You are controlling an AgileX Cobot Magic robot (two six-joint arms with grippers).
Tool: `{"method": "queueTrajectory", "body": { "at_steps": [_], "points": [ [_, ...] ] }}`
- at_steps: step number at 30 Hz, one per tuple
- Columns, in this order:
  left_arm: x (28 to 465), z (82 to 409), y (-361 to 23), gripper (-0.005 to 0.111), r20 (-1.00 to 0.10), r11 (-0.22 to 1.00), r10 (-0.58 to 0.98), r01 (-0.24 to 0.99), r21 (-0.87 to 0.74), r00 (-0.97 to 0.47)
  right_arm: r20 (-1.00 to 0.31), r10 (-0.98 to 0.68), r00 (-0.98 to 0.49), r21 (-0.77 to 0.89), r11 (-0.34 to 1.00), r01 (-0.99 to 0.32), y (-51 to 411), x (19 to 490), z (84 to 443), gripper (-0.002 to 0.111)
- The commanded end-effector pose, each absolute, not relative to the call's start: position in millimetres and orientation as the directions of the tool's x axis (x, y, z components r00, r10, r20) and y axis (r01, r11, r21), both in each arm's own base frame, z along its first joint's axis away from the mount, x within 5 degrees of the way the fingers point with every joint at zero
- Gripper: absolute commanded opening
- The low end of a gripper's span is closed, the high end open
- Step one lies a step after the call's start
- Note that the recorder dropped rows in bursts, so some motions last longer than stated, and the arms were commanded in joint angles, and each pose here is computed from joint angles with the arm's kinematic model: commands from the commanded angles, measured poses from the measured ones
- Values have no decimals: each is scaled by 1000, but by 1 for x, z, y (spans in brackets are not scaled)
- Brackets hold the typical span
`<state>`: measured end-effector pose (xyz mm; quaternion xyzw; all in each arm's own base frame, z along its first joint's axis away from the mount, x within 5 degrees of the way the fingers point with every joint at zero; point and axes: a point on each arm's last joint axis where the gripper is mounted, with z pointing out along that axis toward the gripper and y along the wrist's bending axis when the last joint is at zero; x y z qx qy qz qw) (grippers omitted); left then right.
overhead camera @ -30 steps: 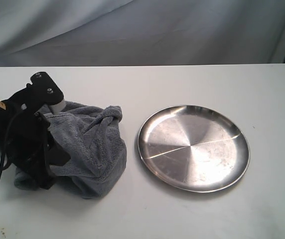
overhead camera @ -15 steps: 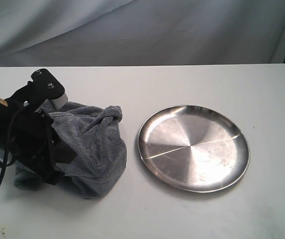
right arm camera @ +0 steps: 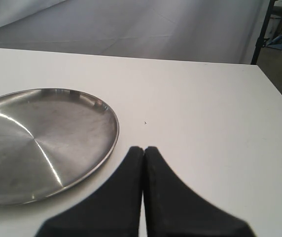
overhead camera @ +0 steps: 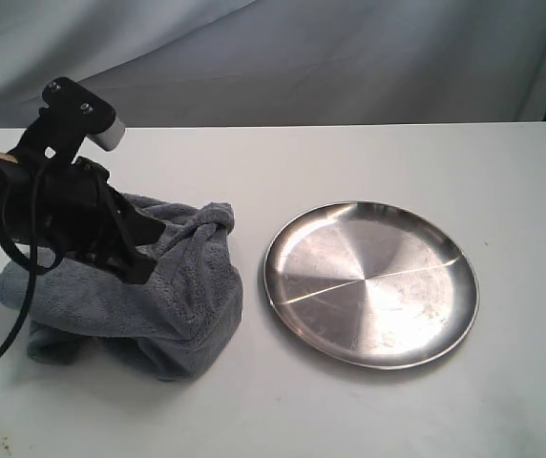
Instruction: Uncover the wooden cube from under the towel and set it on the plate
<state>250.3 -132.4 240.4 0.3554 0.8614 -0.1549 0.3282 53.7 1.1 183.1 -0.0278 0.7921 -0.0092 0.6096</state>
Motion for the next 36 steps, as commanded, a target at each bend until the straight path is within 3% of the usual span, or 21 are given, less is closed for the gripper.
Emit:
{"method": "queueTrajectory", "body": {
  "at_steps": [1, 7, 14, 18, 23, 36],
  "points": [
    [255, 241, -128, 0, -661, 666, 606, 736, 118, -443, -966, -54, -252, -47, 998, -34, 1, 53, 182, 0],
    [253, 234, -115, 0, -544, 671, 680, 717, 191, -491, -966, -54, -252, -47, 998, -34, 1, 53, 182, 0],
    [247, 228, -102, 0, -416, 754, 640, 633, 176, -646, -966, -54, -252, -47, 998, -34, 1, 53, 182, 0],
    [243, 226, -106, 1, -419, 788, 585, 609, 90, -695, -966, -54, -252, -47, 998, -34, 1, 53, 182, 0],
    [237, 223, -112, 1, -397, 701, 664, 712, 35, -634, -966, -54, -252, -47, 998, -34, 1, 53, 182, 0],
    [235, 218, -137, 1, -498, 602, 631, 780, -169, -595, -966, -54, -252, -47, 998, -34, 1, 53, 182, 0]
  ]
}}
